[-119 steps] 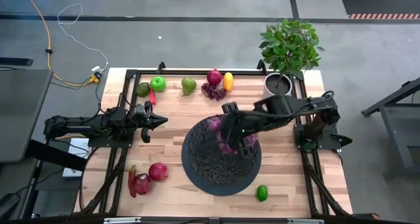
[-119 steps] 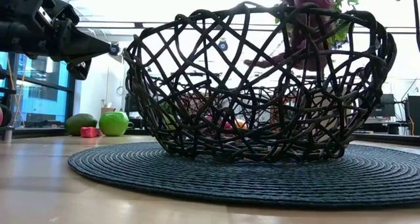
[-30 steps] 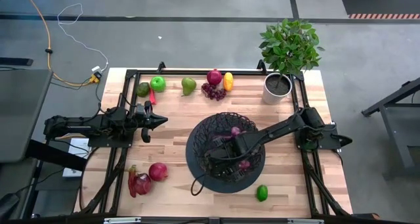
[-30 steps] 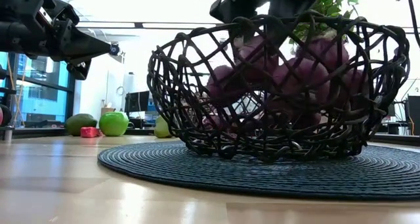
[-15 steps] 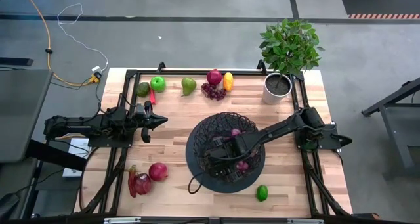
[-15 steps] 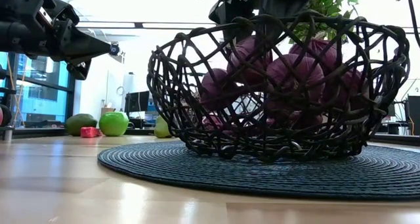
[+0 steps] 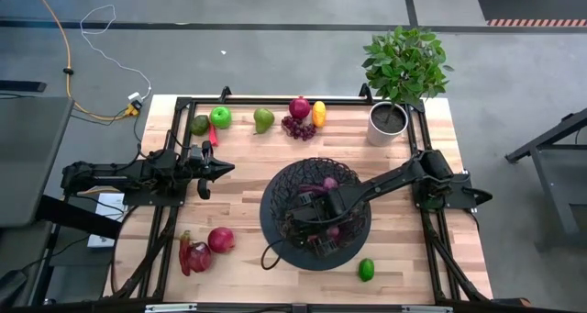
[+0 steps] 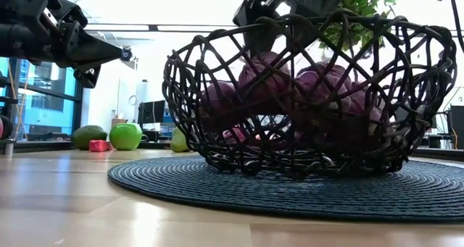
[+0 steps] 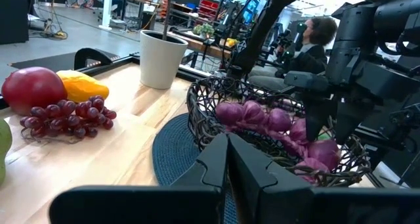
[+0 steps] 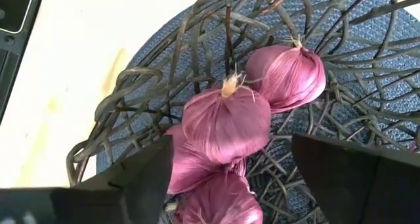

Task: Build produce basket
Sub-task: Put the green apple into the basket

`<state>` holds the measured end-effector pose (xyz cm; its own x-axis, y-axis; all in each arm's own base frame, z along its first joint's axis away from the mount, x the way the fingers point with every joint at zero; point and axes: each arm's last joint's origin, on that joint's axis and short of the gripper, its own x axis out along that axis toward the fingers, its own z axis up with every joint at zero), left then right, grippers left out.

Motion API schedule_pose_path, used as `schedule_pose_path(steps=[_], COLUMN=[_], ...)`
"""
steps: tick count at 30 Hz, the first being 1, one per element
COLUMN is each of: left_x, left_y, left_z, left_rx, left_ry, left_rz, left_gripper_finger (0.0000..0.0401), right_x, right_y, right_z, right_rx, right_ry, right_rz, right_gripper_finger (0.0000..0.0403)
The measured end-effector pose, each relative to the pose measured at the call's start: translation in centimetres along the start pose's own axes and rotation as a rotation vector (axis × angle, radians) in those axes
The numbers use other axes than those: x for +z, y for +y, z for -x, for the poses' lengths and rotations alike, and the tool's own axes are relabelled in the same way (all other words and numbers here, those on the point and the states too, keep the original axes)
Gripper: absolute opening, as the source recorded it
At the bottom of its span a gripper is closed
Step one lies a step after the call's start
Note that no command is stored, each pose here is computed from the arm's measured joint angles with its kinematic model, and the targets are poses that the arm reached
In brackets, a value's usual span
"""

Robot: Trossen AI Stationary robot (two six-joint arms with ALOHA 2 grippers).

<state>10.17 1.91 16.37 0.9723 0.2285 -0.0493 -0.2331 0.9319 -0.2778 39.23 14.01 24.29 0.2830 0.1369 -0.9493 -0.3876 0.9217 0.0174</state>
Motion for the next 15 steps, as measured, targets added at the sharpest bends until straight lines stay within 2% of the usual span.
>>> schedule_pose_path(steps=[6,11,15], left_x=[0.0,0.0,0.0], left_y=[0.0,0.0,0.0], left_z=[0.0,0.0,0.0], left_rx=[0.0,0.0,0.0], left_ry=[0.0,0.0,-0.001], left_rz=[0.0,0.0,0.0], left_gripper_finger=[0.0003,0.0003,0.0003], right_x=[0.0,-0.2,-1.1], right_y=[0.0,-0.9,-2.7], right_z=[0.1,1.2,3.0], right_rx=[-0.005,-0.063,-0.084], right_ry=[0.003,0.053,0.061], right_rz=[0.027,0.04,-0.034], right_gripper_finger=[0.0298,0.0298,0.0298])
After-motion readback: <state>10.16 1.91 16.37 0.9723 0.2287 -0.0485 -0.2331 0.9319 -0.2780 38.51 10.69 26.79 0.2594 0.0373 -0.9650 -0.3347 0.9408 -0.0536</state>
